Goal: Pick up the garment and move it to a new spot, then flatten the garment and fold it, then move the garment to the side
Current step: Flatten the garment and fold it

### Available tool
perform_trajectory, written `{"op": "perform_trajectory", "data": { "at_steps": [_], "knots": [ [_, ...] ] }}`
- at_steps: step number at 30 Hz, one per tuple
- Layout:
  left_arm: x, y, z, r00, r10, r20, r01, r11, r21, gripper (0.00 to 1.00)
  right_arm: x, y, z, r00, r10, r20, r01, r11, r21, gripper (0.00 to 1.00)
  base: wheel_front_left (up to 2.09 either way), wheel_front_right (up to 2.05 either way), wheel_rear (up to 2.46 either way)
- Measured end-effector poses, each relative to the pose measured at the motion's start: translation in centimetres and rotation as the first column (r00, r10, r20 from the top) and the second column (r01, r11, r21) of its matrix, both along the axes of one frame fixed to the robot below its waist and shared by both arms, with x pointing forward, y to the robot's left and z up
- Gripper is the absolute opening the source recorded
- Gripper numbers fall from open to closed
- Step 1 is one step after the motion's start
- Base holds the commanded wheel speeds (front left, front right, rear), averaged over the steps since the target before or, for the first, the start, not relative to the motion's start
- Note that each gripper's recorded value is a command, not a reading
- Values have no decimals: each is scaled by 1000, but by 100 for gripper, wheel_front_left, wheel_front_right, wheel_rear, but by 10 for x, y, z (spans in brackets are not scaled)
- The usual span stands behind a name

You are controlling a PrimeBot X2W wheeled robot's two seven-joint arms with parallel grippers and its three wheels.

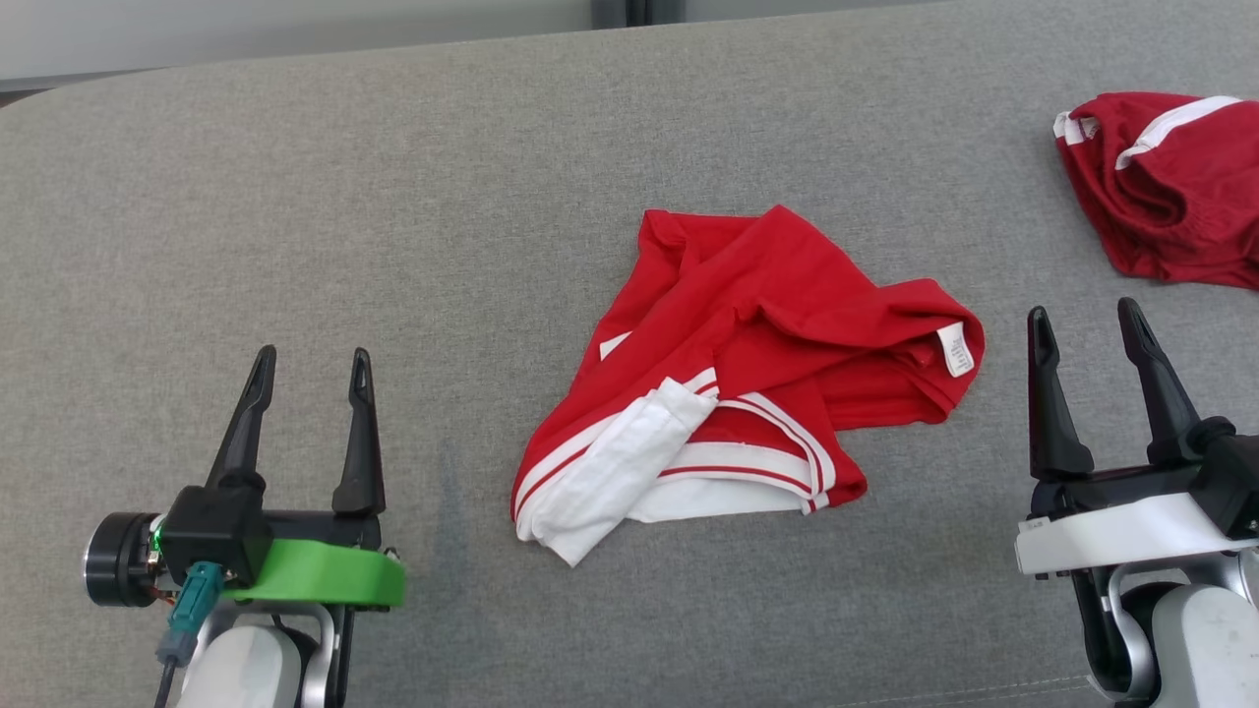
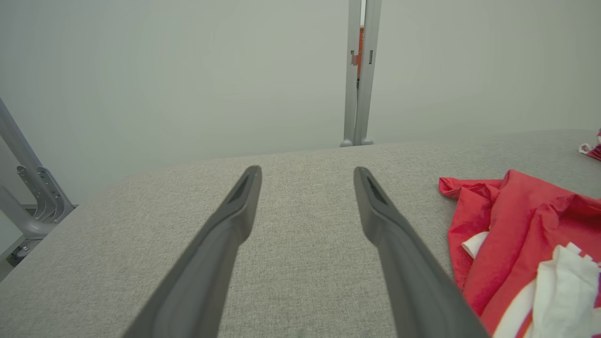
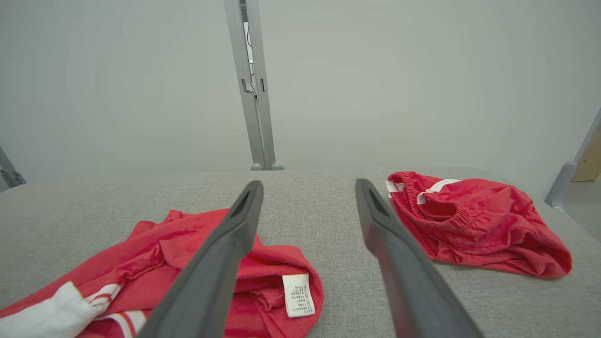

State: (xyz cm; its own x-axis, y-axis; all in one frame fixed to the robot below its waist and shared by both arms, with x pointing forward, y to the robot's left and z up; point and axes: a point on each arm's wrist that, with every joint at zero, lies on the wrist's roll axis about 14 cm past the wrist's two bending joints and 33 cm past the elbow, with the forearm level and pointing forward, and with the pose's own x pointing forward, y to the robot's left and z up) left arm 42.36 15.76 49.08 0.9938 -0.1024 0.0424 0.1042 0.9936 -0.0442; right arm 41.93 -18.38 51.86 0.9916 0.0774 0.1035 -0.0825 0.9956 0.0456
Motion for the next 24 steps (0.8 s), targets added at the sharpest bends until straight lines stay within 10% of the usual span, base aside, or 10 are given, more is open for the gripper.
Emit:
{"op": "perform_trajectory", "data": {
  "at_steps": [24],
  "knots": [
    [12, -2, -14, 1000, -4, -29, 3, 1000, -13, 100, 13, 48, -118, 921, 138, -363, -106, 989, 106, 100, 0, 0, 0]
  ]
}}
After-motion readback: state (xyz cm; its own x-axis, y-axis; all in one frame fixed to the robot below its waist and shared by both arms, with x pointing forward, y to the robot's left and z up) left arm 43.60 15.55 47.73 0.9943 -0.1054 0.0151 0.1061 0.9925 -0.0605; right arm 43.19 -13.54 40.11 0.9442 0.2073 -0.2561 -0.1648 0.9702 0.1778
